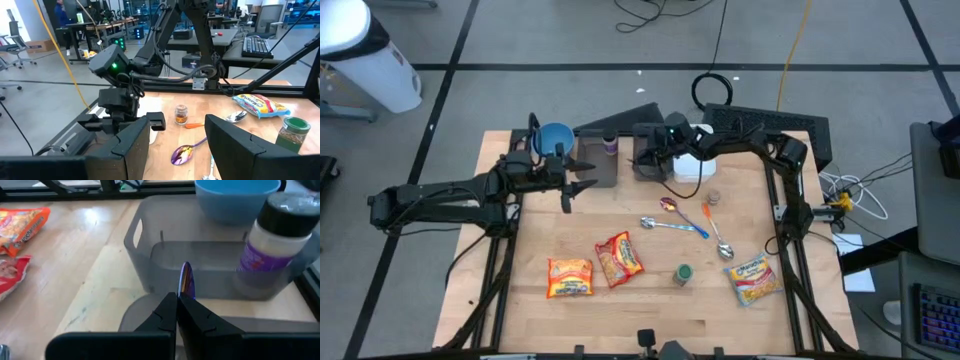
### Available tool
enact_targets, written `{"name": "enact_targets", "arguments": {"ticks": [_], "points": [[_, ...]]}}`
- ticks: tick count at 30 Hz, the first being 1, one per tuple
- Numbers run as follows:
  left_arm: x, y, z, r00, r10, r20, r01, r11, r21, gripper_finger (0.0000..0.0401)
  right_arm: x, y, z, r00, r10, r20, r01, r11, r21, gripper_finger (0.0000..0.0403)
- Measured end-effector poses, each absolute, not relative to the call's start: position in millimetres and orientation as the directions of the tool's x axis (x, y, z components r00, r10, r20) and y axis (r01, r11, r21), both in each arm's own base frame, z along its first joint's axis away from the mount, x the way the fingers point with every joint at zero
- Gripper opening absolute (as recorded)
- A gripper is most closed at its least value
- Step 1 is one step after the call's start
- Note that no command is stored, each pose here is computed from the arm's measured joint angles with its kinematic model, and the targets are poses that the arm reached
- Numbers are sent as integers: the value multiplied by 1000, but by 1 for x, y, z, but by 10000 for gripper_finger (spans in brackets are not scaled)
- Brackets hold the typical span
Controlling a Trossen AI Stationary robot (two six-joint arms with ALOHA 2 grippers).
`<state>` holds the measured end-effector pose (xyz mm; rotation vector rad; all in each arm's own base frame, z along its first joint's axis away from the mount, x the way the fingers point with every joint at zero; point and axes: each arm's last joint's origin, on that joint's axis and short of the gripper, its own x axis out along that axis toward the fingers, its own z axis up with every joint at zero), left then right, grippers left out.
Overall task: Pick & Place Food Item
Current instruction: Put the blue spoon into the right black bin, then adjust the right black bin
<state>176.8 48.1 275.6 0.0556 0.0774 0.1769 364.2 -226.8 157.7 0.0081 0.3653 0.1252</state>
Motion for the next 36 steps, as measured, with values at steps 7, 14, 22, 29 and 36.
{"name": "enact_targets", "arguments": {"ticks": [7,14,22,29,36], "points": [[177,48,276,981,178,-72,-173,983,61,198,367,-224,159,927,89,-364,-90,996,13,0],[177,48,276,982,176,-73,-173,983,58,198,367,-224,159,928,89,-362,-91,996,12,1],[177,48,276,982,176,-73,-172,983,57,198,367,-224,159,928,89,-361,-92,996,9,48],[177,48,275,982,176,-76,-172,984,57,198,370,-225,165,949,79,-305,-73,997,30,123],[176,48,271,976,187,-115,-184,982,29,198,369,-220,194,972,118,-202,-111,993,47,160]]}}
